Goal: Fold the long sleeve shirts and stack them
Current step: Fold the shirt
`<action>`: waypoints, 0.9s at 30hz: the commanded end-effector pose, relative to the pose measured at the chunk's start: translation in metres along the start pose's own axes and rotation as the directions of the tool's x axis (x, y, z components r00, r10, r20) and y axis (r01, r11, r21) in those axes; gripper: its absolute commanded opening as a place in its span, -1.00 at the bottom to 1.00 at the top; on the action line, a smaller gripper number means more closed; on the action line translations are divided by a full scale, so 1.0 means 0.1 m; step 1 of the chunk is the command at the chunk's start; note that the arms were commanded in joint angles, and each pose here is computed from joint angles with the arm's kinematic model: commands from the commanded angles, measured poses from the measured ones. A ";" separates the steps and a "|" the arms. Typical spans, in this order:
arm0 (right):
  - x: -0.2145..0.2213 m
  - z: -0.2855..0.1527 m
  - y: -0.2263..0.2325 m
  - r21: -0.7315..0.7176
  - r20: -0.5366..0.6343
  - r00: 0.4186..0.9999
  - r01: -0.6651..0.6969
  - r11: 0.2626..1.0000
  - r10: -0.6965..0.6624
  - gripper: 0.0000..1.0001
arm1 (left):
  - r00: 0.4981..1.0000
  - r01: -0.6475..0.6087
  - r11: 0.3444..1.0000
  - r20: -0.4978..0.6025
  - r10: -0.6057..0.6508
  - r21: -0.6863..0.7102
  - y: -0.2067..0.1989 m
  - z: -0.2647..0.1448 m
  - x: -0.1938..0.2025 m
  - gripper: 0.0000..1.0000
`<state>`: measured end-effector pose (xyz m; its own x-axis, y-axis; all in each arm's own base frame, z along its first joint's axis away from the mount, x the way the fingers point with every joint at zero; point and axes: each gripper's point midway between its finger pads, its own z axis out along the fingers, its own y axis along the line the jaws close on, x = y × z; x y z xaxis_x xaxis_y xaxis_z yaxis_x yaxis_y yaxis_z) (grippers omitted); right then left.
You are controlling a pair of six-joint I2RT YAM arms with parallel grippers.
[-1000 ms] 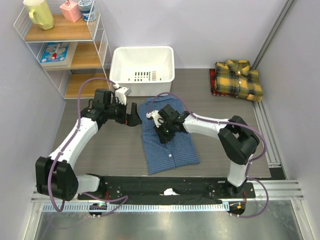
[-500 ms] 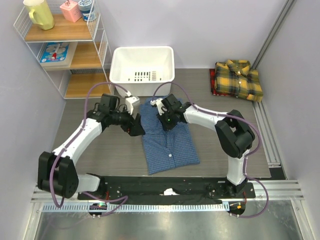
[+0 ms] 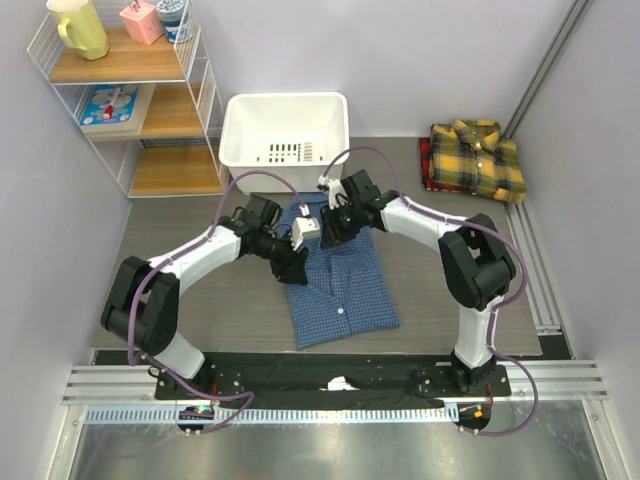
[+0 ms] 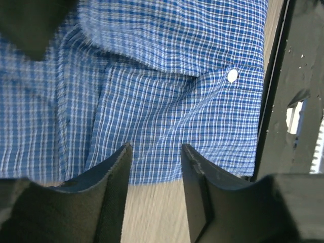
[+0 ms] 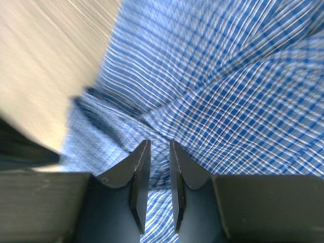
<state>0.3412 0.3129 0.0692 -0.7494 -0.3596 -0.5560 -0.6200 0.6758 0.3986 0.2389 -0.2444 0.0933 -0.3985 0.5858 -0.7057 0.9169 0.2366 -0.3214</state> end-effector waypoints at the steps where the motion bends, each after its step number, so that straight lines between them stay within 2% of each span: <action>1: -0.72 -0.60 0.36 -0.134 0.217 0.973 -0.046 0.990 0.074 -0.44 | 0.983 -0.179 0.984 0.046 0.179 0.008 0.11 0.20 -0.28 -0.13; 6: -0.50 -0.75 0.19 -0.137 0.200 0.972 -0.094 0.986 0.121 -0.39 | 0.965 -0.263 0.965 0.006 0.263 -0.003 0.30 0.33 -0.29 -0.16; 12: -0.19 -0.90 -0.02 -0.112 0.171 0.972 -0.145 0.983 0.162 -0.34 | 0.966 -0.253 0.967 -0.039 0.254 0.037 0.39 0.47 -0.26 -0.13; 21: -0.09 -1.02 -0.29 -0.069 0.178 0.962 -0.197 0.978 0.207 -0.33 | 0.965 -0.230 0.965 -0.101 0.243 0.130 0.31 0.57 -0.20 -0.20; 27: -0.11 -1.05 -0.40 -0.061 0.184 0.957 -0.216 0.975 0.224 -0.33 | 0.957 -0.232 0.962 -0.142 0.252 0.144 0.25 0.62 -0.14 -0.23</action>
<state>0.3419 0.2242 0.1128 -0.8507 -0.0834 -0.5189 -0.4134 0.7158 0.5628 0.2716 -0.2921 0.0528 -0.1732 0.7148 -0.6775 0.9715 0.0110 -0.2368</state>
